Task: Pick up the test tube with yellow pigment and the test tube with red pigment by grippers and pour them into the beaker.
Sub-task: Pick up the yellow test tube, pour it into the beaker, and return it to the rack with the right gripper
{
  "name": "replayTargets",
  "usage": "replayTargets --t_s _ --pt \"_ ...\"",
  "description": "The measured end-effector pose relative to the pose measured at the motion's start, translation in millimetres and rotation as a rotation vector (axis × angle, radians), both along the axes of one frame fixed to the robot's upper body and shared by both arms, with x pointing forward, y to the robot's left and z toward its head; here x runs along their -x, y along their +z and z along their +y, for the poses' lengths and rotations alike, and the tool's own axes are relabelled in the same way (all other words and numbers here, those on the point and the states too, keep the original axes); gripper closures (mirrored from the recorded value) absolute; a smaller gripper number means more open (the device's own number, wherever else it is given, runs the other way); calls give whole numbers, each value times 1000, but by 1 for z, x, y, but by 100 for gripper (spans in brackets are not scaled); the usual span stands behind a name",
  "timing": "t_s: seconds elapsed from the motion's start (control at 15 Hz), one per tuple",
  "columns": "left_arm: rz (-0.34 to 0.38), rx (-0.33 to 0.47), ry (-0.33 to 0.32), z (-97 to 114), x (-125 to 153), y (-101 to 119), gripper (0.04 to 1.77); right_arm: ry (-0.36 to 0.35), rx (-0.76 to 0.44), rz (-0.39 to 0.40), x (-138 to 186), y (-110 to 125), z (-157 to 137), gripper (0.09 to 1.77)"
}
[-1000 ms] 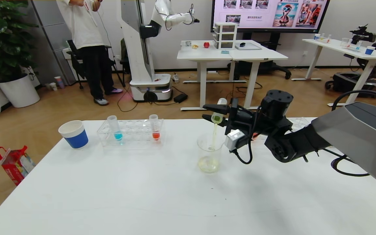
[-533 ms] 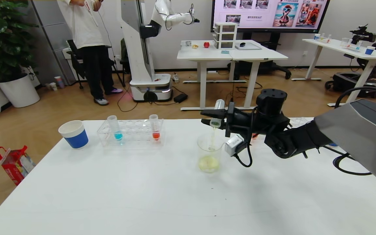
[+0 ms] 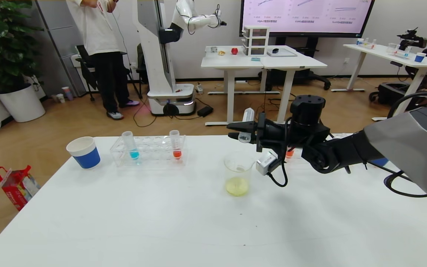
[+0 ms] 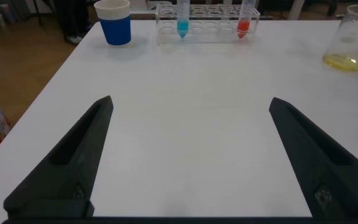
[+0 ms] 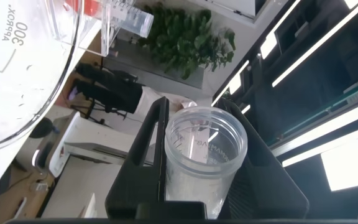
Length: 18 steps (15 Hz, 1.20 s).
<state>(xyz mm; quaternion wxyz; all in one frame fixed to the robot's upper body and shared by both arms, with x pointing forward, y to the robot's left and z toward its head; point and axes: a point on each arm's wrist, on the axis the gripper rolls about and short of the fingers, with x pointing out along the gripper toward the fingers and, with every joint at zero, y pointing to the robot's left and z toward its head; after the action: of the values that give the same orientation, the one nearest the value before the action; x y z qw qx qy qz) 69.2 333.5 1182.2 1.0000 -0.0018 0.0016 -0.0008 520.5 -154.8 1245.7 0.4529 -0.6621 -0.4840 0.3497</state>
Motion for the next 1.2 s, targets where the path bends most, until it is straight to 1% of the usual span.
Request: replayTargets --t_s 0.07,0.13,0.2,0.33,0.47,0.6,0.67,0.73,0.8,0.87,1.0,1.07,1.2 --pt "0 0 0 0 0 0 6 0 2 13 1 -1 0 132" --pt "0 0 0 0 0 0 6 -1 -1 45 2 -3 -1 132" --pt "0 0 0 0 0 0 6 -3 -17 96 4 -1 -1 132" --pt "0 0 0 0 0 0 6 -11 -69 190 7 12 -5 132" --pt "0 0 0 0 0 0 6 -11 -132 320 13 28 -8 132" --pt "0 0 0 0 0 0 6 -24 -236 457 22 46 -12 132" --pt "0 0 0 0 0 0 6 -32 -305 501 26 54 -15 132" --pt "0 0 0 0 0 0 6 -40 -404 535 32 62 -20 132" --pt "0 0 0 0 0 0 6 -53 -517 590 38 65 -24 132" --pt "0 0 0 0 0 0 6 -79 -626 660 44 63 -26 132" --pt "0 0 0 0 0 0 6 -183 -882 835 58 50 -28 132" --pt "0 0 0 0 0 0 6 -226 -967 902 64 46 -28 132" --pt "0 0 0 0 0 0 6 -296 -1118 1071 75 41 -29 132"
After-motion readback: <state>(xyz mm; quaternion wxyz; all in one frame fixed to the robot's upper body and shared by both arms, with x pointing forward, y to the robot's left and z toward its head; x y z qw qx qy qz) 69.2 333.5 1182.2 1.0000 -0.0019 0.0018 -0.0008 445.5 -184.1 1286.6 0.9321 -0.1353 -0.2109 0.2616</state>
